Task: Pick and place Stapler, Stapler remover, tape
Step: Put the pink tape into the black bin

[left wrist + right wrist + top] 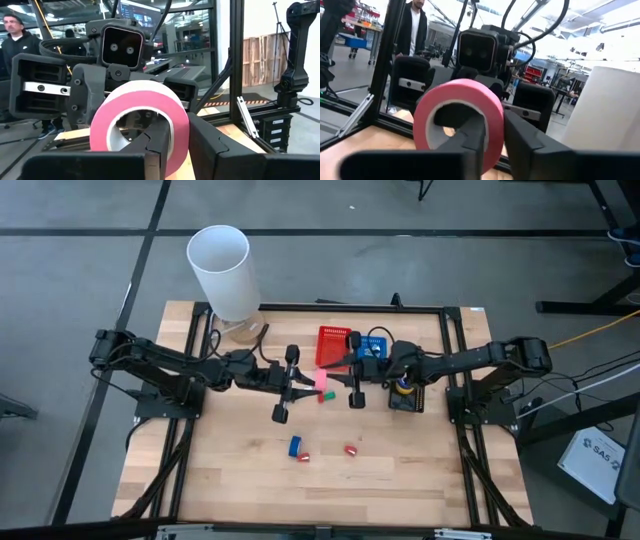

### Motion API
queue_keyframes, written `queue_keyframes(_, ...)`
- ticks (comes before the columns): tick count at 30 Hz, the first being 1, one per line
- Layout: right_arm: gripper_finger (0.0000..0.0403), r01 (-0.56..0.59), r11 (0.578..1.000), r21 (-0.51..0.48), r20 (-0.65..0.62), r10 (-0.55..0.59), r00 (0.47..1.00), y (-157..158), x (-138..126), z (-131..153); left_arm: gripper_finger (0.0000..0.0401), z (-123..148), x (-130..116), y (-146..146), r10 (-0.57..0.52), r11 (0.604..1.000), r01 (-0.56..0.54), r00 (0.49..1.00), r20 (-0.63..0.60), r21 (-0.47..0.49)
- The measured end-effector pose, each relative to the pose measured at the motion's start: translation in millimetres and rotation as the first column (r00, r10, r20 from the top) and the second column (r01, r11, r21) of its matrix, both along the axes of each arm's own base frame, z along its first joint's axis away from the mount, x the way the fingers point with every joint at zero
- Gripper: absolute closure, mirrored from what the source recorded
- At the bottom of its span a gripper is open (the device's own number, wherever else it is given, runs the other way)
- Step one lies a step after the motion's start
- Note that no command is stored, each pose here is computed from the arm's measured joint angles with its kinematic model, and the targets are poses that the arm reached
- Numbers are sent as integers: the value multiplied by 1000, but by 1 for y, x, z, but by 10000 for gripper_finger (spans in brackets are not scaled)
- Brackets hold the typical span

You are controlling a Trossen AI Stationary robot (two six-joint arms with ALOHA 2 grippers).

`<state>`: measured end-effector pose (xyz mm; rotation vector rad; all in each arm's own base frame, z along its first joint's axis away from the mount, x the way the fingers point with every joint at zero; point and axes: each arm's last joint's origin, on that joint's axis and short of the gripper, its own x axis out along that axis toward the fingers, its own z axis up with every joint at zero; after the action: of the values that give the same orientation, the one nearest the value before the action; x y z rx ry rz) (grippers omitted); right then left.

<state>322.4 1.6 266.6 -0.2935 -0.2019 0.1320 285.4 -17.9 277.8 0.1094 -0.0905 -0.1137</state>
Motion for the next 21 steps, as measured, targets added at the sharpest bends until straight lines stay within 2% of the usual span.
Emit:
queue_keyframes(1,365,2,1000,0,-7,-2,1000,0,0,-1,346,-1,0,0,7,1000,-7,1000,-6,0)
queue_keyframes(6,367,11,1000,8,-58,-10,998,-1,1,-5,333,-4,0,1,37,999,-37,999,-39,4)
queue_keyframes(17,367,51,998,46,-224,-40,974,-2,2,-20,237,-20,0,3,103,995,-104,975,-199,5)
queue_keyframes(21,367,61,995,80,-309,-33,950,-2,1,-27,220,-27,-1,3,104,995,-103,958,-269,16)
